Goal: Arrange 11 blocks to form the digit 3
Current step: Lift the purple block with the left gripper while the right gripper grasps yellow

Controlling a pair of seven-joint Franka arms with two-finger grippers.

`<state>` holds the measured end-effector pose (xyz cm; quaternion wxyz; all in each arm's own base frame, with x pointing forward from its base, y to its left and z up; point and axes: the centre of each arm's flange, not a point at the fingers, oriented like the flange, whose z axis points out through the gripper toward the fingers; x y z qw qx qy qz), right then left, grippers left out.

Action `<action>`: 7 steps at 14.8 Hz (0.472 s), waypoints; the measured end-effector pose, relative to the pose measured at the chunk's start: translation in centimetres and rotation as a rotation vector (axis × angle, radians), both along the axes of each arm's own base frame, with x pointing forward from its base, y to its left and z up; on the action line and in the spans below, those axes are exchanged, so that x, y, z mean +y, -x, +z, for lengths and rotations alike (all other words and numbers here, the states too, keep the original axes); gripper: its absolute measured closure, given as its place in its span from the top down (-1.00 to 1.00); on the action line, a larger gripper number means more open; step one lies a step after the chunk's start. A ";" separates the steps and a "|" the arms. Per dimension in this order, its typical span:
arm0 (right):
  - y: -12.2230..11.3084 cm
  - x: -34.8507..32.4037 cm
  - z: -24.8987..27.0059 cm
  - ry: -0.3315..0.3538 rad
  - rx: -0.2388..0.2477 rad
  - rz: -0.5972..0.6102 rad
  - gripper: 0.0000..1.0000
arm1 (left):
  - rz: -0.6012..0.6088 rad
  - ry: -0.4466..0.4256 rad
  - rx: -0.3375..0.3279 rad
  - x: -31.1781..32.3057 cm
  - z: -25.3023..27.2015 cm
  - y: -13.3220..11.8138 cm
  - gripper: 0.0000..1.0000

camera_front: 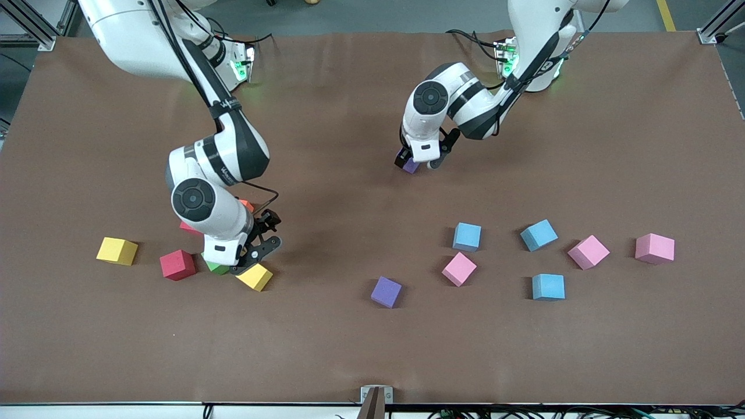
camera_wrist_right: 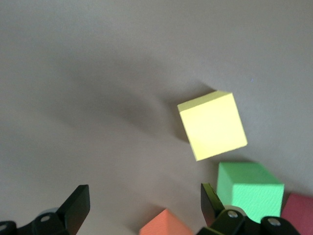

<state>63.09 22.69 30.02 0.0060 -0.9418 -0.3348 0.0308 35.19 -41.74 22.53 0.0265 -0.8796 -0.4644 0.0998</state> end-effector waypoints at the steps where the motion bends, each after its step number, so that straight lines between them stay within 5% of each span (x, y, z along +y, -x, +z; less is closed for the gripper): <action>1: -0.5 -0.7 -0.3 -0.007 -0.011 0.037 1.00 | -0.004 -0.003 0.001 0.0 -0.4 0.0 1.00; 5: -2.0 -3.1 -2.8 -0.026 -0.050 0.110 1.00 | -0.005 -0.010 0.017 0.2 -1.5 0.2 0.97; 7: -2.4 -2.9 -4.3 -0.034 -0.068 0.119 1.00 | -0.002 -0.012 0.025 0.3 -1.9 0.2 0.71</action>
